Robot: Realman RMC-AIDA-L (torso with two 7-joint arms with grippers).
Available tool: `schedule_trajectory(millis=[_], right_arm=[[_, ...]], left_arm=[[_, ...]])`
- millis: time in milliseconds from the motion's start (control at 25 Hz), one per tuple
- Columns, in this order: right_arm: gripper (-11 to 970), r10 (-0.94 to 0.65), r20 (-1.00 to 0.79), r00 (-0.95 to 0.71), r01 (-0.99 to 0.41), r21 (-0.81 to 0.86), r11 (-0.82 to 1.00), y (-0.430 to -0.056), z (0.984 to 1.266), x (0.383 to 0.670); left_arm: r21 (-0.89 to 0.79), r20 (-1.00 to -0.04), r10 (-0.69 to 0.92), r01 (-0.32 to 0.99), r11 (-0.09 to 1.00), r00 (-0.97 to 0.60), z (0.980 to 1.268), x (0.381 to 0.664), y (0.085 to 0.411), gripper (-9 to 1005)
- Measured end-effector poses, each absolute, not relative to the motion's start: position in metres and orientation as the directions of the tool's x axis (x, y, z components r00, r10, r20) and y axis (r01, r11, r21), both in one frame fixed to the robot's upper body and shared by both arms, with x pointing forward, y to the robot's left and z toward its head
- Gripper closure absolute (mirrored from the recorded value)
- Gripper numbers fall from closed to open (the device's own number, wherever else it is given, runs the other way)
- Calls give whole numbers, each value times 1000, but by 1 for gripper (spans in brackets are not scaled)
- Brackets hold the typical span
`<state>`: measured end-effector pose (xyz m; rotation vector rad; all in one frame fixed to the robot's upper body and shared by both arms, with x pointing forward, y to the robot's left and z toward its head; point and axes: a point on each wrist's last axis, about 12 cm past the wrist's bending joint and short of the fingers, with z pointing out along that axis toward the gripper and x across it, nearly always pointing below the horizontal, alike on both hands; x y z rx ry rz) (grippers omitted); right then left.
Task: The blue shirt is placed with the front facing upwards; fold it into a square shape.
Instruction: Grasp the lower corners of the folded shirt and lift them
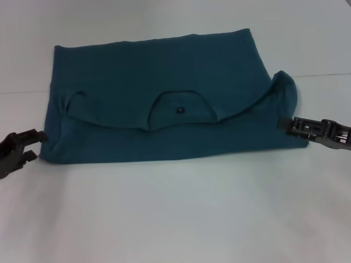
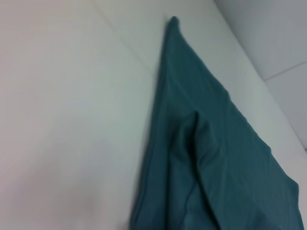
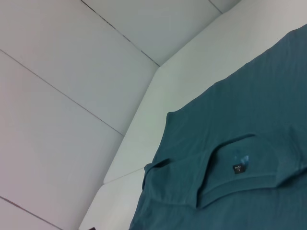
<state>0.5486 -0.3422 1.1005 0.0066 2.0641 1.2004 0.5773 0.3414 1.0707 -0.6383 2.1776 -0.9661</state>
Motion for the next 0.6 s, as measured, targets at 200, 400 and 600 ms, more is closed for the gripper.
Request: schedule_trajectory(millis=[200,400,600], right_arm=[[314,350,-590,-728,-341,754,561,-342,1101,549],[313,355,-591,-724,-340,754,562,-343,1101,549],[314,359,-591,-723,-337,754,564,-344,1101,549]], left_arm=[[-789,-323,-687,-215,575,-651,1064,576,341,370],[-786,-294,-707,-259,562,-643,1059,577,340,372],[-783,-280,-713,-277,557,-642,1055,580,337,377]])
